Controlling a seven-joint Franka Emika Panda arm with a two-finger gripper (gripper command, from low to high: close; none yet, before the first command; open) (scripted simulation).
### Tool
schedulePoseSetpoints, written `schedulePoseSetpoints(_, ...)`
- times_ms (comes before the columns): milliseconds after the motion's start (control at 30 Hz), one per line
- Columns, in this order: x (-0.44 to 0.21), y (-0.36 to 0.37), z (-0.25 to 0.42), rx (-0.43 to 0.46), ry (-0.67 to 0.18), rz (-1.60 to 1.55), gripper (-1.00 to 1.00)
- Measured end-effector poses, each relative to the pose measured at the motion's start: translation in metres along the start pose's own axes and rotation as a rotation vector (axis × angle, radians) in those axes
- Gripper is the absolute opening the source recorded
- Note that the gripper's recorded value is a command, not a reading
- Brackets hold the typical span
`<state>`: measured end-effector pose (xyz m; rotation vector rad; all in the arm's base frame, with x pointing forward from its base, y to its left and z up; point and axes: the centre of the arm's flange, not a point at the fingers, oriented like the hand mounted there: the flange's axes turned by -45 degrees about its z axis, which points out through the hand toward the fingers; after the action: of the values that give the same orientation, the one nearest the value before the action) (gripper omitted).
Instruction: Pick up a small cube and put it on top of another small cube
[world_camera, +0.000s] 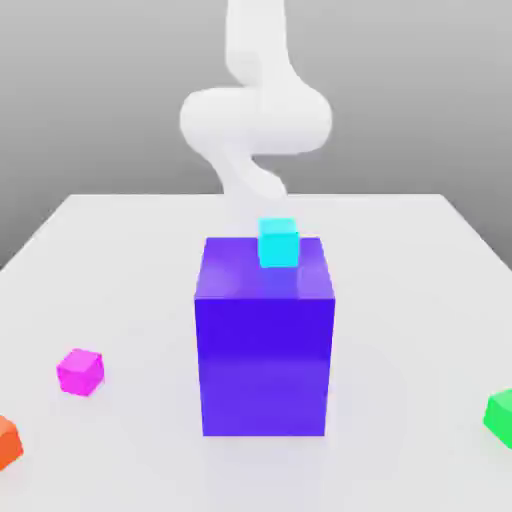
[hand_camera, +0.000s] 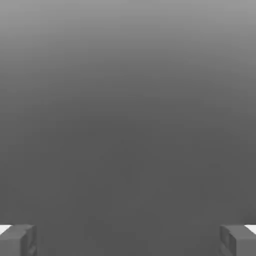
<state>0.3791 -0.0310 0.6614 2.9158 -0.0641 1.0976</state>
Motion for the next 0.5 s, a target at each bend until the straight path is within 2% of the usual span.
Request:
schedulePoseSetpoints(233,-0.074,0.101,0.157,-0.087,-0.249,0.059,0.00)
schedulePoseSetpoints(500,-0.231,0.198,0.263,-0.114,-0.519,0.159,0.00)
